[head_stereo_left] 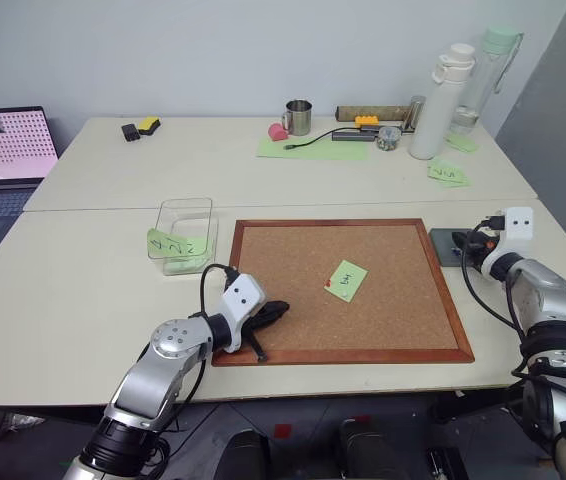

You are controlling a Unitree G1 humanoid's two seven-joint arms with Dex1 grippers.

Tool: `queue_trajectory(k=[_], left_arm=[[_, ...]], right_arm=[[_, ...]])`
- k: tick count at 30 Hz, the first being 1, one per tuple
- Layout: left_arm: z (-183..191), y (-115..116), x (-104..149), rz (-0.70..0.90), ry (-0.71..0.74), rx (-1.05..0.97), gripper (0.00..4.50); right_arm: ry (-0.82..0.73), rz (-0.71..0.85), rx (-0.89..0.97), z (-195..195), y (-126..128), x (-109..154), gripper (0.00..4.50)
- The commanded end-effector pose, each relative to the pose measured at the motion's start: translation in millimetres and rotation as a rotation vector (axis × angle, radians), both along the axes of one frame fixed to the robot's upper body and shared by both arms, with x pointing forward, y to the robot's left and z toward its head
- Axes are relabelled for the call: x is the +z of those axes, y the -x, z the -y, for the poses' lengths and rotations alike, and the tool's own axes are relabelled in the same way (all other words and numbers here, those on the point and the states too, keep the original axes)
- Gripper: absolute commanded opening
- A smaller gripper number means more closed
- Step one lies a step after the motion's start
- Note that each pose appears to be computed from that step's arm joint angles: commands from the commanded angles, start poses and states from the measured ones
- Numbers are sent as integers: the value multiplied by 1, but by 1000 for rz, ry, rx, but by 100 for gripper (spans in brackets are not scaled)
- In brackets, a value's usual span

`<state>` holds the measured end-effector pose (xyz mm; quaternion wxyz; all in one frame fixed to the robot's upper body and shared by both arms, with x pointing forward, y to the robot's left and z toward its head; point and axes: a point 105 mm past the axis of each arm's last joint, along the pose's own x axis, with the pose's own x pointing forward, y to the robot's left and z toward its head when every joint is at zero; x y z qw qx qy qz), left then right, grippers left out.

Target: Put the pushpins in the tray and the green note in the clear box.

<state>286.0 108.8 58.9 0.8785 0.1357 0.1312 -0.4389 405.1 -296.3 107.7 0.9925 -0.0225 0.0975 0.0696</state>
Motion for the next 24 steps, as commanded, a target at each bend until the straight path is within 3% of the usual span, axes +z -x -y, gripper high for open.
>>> queue_trajectory(k=[1, 5, 10, 17, 24], left_arm=[[-13, 10, -32, -132, -72, 37, 0], [-12, 10, -32, -131, -71, 35, 0], [-11, 10, -32, -131, -71, 32, 0], [-12, 10, -31, -132, -72, 33, 0], [-13, 11, -31, -131, -73, 39, 0]], right_arm=[[199, 96, 63, -1, -1, 23, 171], [225, 101, 89, -4, 0, 21, 171], [162, 98, 82, -7, -2, 18, 278], [-4, 76, 16, -2, -4, 13, 278], [58, 158, 123, -15, 2, 33, 278]])
